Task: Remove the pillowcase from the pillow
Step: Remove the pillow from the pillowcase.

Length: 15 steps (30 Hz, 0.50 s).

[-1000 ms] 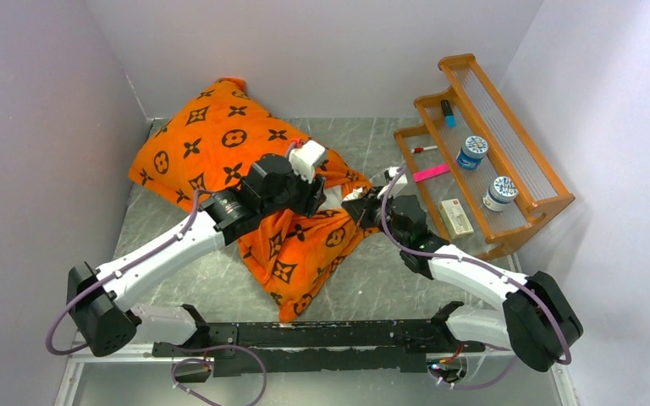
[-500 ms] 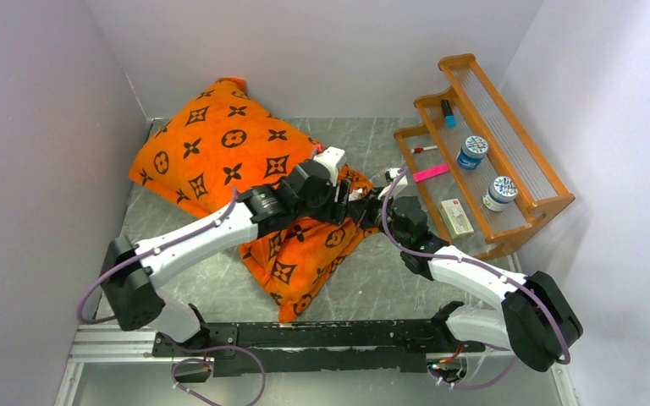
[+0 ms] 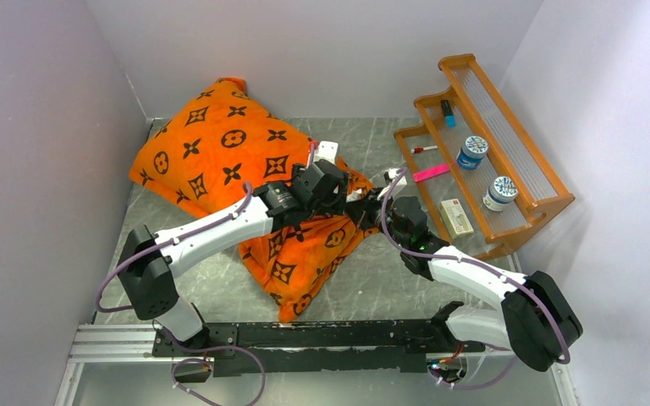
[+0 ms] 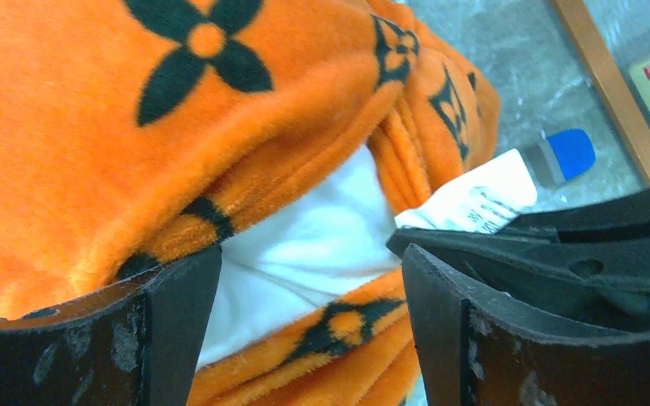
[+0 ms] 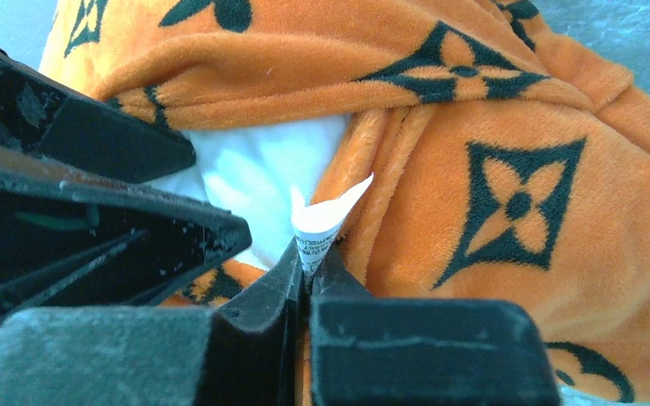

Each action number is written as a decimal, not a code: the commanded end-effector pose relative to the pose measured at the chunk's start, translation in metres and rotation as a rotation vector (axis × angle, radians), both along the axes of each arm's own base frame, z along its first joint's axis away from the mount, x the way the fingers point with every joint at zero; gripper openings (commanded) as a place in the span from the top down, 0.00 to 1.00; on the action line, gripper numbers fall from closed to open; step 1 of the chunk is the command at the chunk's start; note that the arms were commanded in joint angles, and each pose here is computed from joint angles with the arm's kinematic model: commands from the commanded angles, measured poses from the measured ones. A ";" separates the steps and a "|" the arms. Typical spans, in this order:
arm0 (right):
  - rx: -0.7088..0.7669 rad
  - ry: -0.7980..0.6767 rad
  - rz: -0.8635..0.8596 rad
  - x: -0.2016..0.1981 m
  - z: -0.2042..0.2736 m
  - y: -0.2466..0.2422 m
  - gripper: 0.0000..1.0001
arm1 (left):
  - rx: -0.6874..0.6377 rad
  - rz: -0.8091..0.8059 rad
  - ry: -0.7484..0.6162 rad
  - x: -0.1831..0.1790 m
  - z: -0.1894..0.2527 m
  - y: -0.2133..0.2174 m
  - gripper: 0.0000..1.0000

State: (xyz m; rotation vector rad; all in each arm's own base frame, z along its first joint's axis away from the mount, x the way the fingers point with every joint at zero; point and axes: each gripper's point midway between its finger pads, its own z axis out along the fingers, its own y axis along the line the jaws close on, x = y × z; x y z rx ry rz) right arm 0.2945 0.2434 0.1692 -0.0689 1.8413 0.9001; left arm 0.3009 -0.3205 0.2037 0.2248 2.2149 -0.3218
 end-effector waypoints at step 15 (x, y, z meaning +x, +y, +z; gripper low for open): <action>-0.088 0.027 0.052 -0.014 -0.022 -0.002 1.00 | 0.267 0.065 0.042 0.014 -0.069 0.024 0.22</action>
